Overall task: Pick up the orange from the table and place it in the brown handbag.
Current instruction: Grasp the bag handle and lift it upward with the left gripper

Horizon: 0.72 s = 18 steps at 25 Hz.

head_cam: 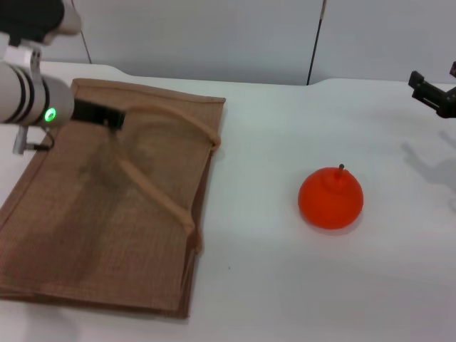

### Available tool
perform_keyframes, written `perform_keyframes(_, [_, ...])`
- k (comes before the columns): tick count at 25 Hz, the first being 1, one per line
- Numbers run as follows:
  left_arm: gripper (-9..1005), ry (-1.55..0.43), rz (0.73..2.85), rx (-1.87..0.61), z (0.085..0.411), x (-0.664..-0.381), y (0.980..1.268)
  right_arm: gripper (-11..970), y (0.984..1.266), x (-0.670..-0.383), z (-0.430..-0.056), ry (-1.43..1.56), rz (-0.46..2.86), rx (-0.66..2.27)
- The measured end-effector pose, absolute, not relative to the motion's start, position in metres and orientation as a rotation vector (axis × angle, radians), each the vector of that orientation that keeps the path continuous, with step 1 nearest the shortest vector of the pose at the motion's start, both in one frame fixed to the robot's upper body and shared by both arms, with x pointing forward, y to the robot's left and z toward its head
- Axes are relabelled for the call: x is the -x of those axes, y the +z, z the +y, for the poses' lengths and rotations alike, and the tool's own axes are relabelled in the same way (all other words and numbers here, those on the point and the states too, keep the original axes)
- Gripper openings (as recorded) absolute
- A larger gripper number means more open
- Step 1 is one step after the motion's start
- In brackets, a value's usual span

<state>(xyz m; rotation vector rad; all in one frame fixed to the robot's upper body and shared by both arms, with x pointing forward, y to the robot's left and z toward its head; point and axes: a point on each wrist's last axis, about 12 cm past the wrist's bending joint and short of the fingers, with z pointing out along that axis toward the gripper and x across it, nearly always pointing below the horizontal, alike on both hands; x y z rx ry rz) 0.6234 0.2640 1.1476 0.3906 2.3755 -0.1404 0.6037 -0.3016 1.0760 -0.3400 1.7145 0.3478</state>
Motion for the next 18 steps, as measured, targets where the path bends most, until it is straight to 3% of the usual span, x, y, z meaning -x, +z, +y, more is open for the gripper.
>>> perform_keyframes(18, [124,-0.121,2.094,-0.518,0.260,-0.589,1.255,896,1.108,-0.613,-0.304,0.328,1.822,0.526])
